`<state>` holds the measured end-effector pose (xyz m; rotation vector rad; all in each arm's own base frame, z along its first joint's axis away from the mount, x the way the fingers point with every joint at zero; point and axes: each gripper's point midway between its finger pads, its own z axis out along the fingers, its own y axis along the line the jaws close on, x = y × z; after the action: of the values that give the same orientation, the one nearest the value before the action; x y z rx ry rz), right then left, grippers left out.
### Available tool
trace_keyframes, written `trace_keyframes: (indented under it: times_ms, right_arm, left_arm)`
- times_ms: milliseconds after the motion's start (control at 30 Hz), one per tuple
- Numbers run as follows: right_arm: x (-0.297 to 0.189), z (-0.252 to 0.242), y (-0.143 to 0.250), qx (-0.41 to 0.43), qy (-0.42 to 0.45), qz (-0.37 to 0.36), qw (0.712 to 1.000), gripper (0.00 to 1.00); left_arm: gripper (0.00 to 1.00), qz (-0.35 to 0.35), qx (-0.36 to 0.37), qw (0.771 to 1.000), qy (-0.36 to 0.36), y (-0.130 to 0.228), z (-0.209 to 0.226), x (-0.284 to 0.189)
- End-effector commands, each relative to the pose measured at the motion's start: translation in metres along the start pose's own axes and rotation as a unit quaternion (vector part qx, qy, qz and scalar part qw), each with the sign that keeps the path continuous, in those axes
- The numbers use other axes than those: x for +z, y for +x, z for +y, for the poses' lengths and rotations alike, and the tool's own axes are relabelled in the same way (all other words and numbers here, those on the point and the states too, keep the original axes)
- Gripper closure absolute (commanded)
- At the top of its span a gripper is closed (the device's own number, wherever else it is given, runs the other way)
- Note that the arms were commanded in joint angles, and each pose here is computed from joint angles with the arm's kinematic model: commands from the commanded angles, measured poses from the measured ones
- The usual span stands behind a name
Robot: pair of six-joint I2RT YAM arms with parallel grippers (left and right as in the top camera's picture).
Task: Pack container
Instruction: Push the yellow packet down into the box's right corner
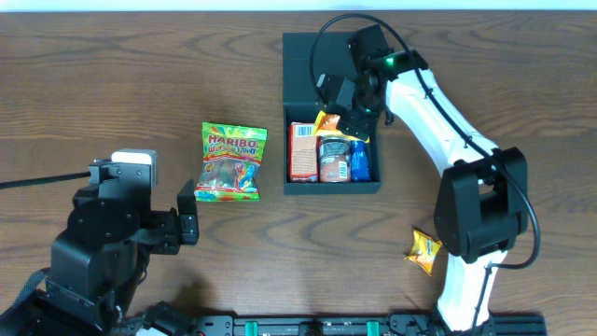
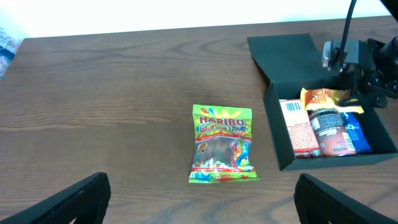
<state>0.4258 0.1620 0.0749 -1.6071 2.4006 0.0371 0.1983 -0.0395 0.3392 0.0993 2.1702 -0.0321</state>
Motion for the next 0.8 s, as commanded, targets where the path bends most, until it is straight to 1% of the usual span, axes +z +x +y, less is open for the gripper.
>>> trace_keyframes:
  times_ms: [0, 300, 333, 400, 433, 500, 767]
  right_arm:
    - [0.005, 0.001, 0.011, 0.008, -0.003, 0.012, 1.0, 0.26]
    - [0.019, 0.003, 0.018, 0.013, -0.016, 0.024, 1.0, 0.36]
    - [0.021, 0.004, 0.018, 0.013, -0.018, 0.025, 0.999, 0.39]
    - [0.023, 0.006, 0.019, 0.012, -0.021, 0.027, 0.999, 0.58]
    - [0.023, 0.005, 0.019, 0.012, -0.021, 0.027, 0.999, 0.64]
    - [0.023, 0.006, 0.018, 0.011, -0.021, 0.027, 0.999, 0.63]
    - [0.023, 0.009, 0.017, 0.011, -0.023, 0.029, 0.999, 0.77]
  left_arm:
    - [0.05, -0.008, 0.005, 1.0, -0.01, -0.004, 0.005, -0.003]
    - [0.05, -0.008, 0.005, 1.0, -0.01, -0.004, 0.005, -0.003]
    - [0.05, -0.008, 0.005, 1.0, -0.01, -0.004, 0.005, -0.003]
    - [0.05, -0.008, 0.005, 1.0, -0.01, -0.004, 0.005, -0.003]
    - [0.05, -0.008, 0.005, 1.0, -0.01, -0.004, 0.005, -0.003]
    - [0.05, -0.008, 0.005, 1.0, -0.01, -0.004, 0.005, -0.003]
    - [0.05, -0.008, 0.005, 1.0, -0.01, -0.004, 0.005, -0.003]
